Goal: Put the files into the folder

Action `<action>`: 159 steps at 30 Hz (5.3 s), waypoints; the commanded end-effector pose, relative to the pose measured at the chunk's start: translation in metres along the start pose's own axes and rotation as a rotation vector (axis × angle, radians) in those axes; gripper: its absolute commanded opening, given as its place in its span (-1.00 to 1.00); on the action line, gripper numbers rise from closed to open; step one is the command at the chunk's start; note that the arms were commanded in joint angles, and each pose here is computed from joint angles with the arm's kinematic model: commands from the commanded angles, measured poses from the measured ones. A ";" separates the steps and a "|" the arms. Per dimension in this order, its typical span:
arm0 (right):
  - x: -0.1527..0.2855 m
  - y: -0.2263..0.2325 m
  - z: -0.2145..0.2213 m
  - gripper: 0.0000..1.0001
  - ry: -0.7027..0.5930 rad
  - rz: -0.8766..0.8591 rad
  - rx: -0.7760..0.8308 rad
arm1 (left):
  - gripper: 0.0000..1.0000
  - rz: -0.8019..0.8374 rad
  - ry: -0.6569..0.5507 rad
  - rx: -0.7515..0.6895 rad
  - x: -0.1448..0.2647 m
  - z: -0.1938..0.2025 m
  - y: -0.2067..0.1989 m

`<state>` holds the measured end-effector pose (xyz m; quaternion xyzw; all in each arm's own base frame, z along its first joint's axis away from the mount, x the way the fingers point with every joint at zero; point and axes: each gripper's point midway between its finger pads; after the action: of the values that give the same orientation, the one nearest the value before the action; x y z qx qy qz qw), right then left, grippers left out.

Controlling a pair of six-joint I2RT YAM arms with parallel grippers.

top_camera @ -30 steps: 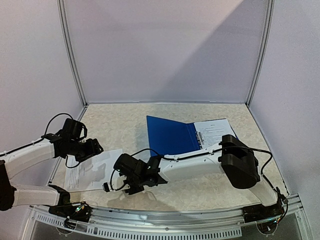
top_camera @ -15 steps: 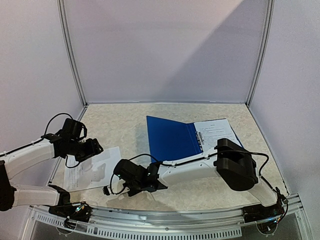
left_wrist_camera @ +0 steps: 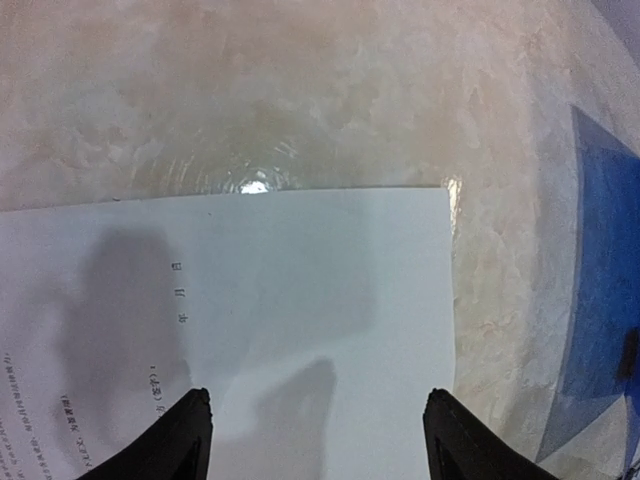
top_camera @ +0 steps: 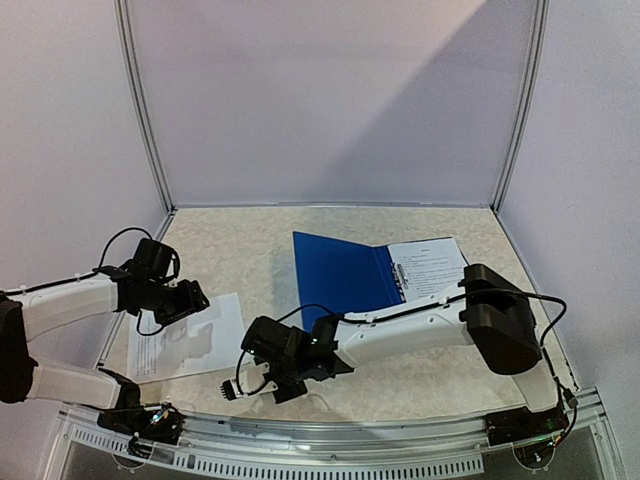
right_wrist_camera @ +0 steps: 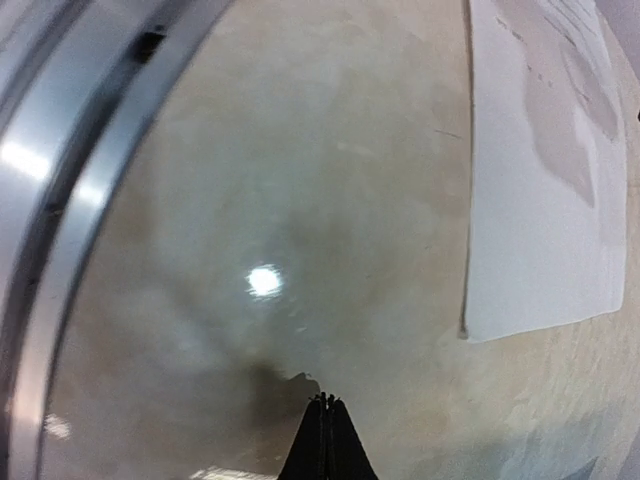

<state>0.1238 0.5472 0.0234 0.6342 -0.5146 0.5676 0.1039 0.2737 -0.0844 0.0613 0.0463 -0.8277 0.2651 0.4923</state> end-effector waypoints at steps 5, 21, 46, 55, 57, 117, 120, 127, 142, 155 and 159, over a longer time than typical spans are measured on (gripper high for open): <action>0.059 0.062 -0.015 -0.60 -0.104 -0.248 -0.157 | 0.47 -0.100 -0.049 -0.028 -0.015 -0.013 0.017; 0.126 0.051 -0.014 0.07 -0.205 -0.293 -0.318 | 0.53 -0.267 -0.233 0.042 -0.035 -0.084 0.024; 0.196 -0.073 0.042 0.16 -0.298 -0.031 -0.493 | 0.38 -0.106 0.022 -0.088 -0.098 -0.004 -0.019; 0.191 -0.083 0.059 0.16 -0.292 -0.030 -0.546 | 0.33 -0.060 0.119 -0.202 -0.077 0.078 -0.041; 0.190 -0.084 0.060 0.16 -0.294 -0.031 -0.550 | 0.32 -0.054 0.130 -0.213 -0.070 0.090 -0.043; -0.047 -0.034 -0.002 0.46 -0.221 -0.581 -1.329 | 0.54 -0.102 -0.044 0.319 0.016 0.105 0.072; -0.042 -0.038 -0.011 0.43 -0.274 -0.612 -1.312 | 0.55 -0.099 -0.048 0.314 0.016 0.104 0.072; -0.045 -0.066 -0.012 0.25 -0.392 -0.597 -1.315 | 0.54 -0.099 -0.047 0.304 0.017 0.104 0.071; -0.029 -0.091 -0.020 -1.00 -0.352 -0.389 -1.190 | 0.51 -0.055 -0.156 0.274 0.047 0.069 0.048; 0.115 -0.183 -0.020 -1.00 -0.537 -0.195 -1.104 | 0.46 0.031 -0.499 0.256 0.158 -0.021 0.014; 0.163 -0.212 0.023 -1.00 -0.581 -0.138 -1.156 | 0.46 -0.008 -0.508 0.214 0.165 -0.028 0.009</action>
<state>0.2231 0.5882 0.2017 0.6573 -0.6701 0.0205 0.3443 0.2115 -0.0500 0.2107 0.1238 -0.8747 0.3944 0.2528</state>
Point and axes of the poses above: each gripper's point midway between its finger pads, its own x axis back along the fingers, its own y axis along the line the jaws close on, z = x × y, and after that the axes turned 7 degrees about x, right-handed
